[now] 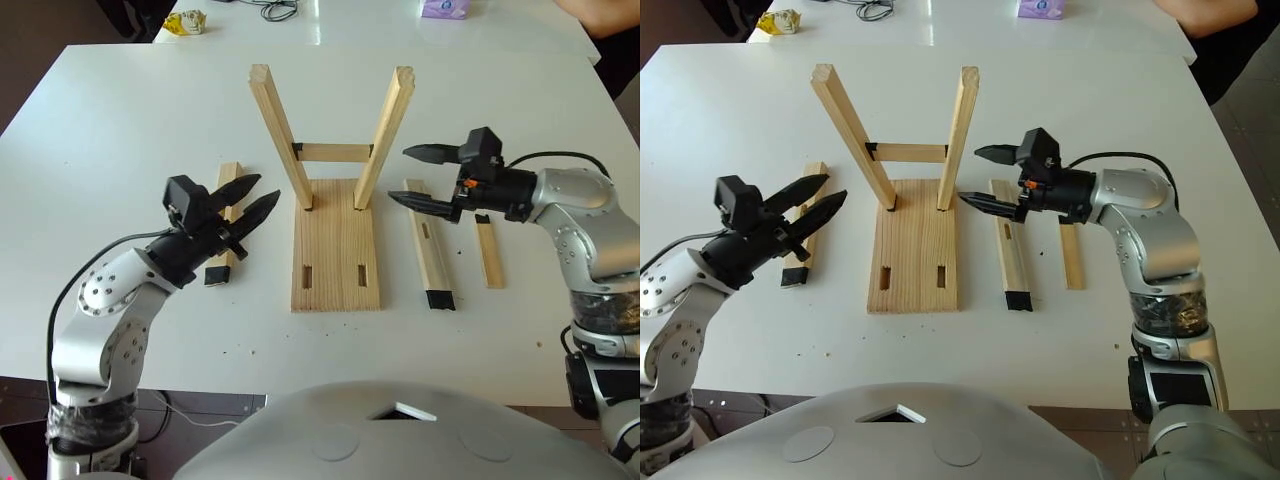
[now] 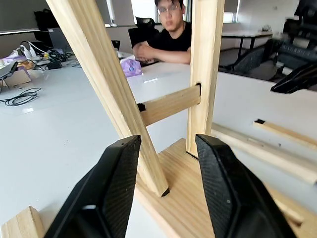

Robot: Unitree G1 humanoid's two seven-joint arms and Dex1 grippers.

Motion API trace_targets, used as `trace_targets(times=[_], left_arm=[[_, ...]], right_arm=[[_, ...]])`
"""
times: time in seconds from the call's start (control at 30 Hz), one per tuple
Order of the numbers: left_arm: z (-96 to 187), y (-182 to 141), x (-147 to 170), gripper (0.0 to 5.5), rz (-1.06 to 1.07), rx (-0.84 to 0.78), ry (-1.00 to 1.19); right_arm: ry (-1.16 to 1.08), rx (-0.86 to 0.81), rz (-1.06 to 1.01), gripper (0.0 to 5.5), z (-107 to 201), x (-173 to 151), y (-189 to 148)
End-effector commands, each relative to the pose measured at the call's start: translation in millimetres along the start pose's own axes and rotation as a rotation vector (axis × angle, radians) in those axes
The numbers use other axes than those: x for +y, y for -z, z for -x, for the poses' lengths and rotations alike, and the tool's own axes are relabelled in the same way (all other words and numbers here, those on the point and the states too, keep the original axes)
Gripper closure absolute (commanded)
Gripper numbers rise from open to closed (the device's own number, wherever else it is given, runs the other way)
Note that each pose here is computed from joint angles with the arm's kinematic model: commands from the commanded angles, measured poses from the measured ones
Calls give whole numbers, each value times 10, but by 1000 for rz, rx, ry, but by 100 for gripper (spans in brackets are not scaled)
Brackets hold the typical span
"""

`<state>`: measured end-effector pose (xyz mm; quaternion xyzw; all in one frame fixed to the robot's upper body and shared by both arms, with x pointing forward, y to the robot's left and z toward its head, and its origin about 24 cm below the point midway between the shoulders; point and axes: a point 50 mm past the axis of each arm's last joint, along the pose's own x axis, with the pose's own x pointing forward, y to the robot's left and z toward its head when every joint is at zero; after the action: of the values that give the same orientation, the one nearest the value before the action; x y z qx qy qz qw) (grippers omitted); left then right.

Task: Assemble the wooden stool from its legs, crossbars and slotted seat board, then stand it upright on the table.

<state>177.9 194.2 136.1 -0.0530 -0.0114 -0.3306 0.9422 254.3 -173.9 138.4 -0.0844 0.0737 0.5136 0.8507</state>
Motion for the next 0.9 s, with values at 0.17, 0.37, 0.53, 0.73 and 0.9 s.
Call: trace_targets(times=[0.17, 0.37, 0.53, 0.73, 0.9], left_arm=[[-133, -102, -318, 345, 244, -147, -343], [-385, -222, -444, 345, 169, -211, -666], [-370, -173, -561, 302, 67, -184, -842], [-372, -168, -694, 280, 7, -205, -1019], [-509, -225, -676, 280, -48, -293, -1138]], right_arm=[[582, 51, -208, 166, 344, -56, 183], [743, 189, -285, 166, 260, 108, 207], [735, 320, -336, 166, 317, 152, 255], [659, 469, -338, 166, 402, 128, 280], [655, 633, -354, 166, 532, -44, 304]])
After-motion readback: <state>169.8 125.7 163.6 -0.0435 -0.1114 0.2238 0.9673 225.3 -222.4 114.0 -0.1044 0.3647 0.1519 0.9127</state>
